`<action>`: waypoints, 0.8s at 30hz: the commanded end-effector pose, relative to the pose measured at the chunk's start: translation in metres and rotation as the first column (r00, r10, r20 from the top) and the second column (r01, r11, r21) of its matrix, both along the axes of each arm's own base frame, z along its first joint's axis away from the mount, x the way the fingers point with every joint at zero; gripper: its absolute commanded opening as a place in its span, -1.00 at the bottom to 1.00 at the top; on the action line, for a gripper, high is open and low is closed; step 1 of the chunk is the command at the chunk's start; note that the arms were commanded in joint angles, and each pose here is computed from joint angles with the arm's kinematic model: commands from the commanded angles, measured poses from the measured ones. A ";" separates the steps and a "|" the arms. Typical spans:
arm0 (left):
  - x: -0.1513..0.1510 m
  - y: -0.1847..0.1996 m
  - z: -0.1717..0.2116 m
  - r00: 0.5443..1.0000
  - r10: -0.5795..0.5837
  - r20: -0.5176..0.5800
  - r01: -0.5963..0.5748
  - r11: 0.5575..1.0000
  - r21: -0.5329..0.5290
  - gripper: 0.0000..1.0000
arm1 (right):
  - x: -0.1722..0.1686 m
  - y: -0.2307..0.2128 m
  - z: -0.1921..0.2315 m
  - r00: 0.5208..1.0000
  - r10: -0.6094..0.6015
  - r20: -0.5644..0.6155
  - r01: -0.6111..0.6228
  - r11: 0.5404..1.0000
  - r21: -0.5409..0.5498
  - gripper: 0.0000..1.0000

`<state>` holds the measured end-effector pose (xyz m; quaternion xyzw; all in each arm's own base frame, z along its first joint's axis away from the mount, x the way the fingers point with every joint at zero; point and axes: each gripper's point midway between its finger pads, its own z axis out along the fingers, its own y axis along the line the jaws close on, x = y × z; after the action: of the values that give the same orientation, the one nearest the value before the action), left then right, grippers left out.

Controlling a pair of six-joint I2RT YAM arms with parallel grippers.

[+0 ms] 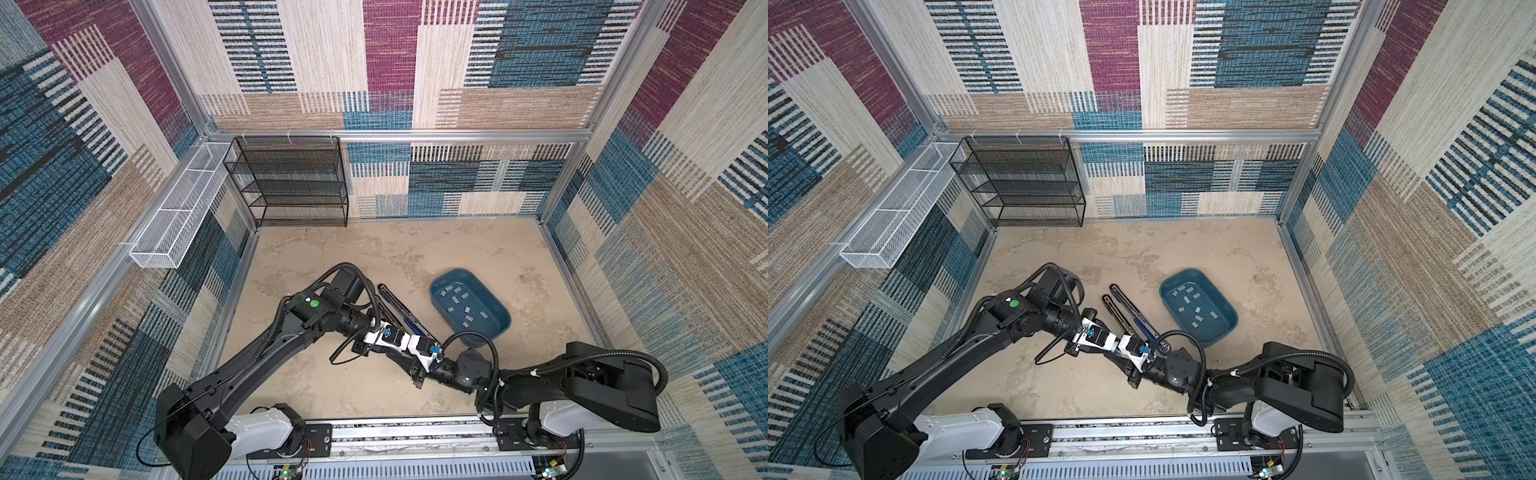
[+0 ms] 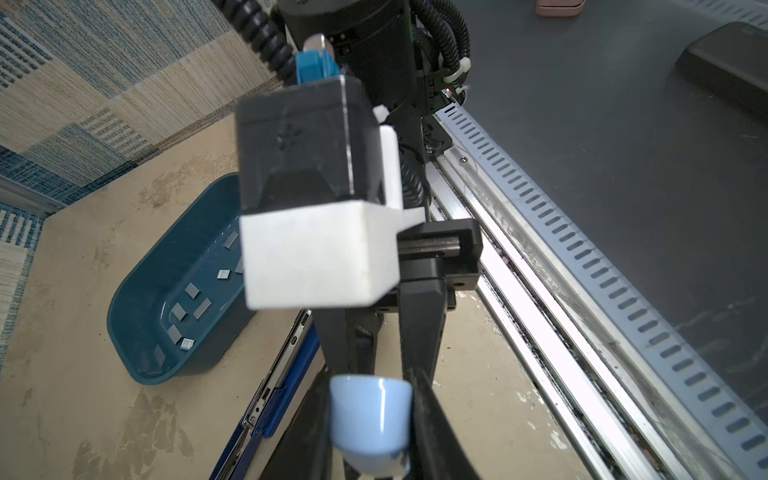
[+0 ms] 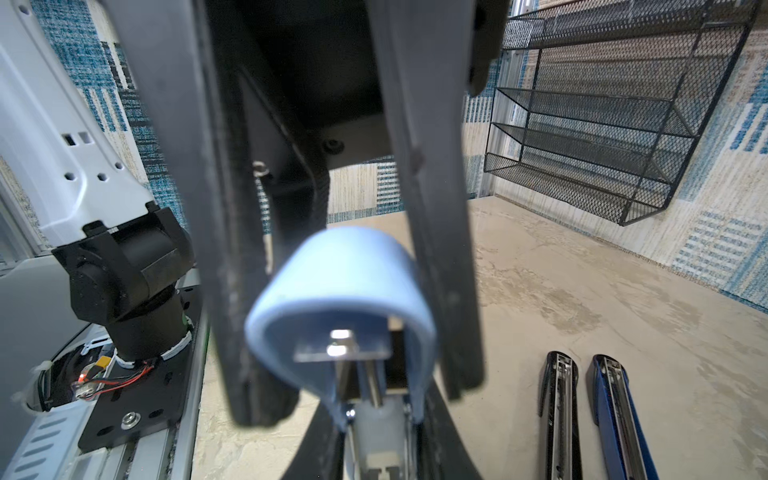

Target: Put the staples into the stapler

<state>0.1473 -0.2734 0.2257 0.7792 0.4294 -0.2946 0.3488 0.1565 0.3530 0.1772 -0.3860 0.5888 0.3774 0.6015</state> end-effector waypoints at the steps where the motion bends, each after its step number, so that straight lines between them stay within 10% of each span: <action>1: 0.004 0.000 0.000 0.998 -0.008 0.062 0.009 1.000 -0.012 -0.65 | 0.002 -0.002 0.008 0.995 -0.005 -0.099 0.012 0.998 0.066 -0.65; 9: 0.020 0.003 -0.007 0.987 0.086 0.136 -0.085 0.996 -0.014 0.17 | 0.009 -0.018 -0.015 0.968 -0.095 -0.234 0.096 0.995 -0.004 -0.68; 24: 0.072 0.032 0.001 0.918 0.308 0.252 -0.296 0.952 -0.083 0.21 | 0.010 -0.033 -0.096 0.856 -0.317 -0.408 0.189 0.927 -0.324 -0.68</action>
<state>0.2056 -0.2425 0.2208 0.7399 0.4830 -0.1679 0.4370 0.1639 0.3236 0.1002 -0.3010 0.7724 0.3215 0.4576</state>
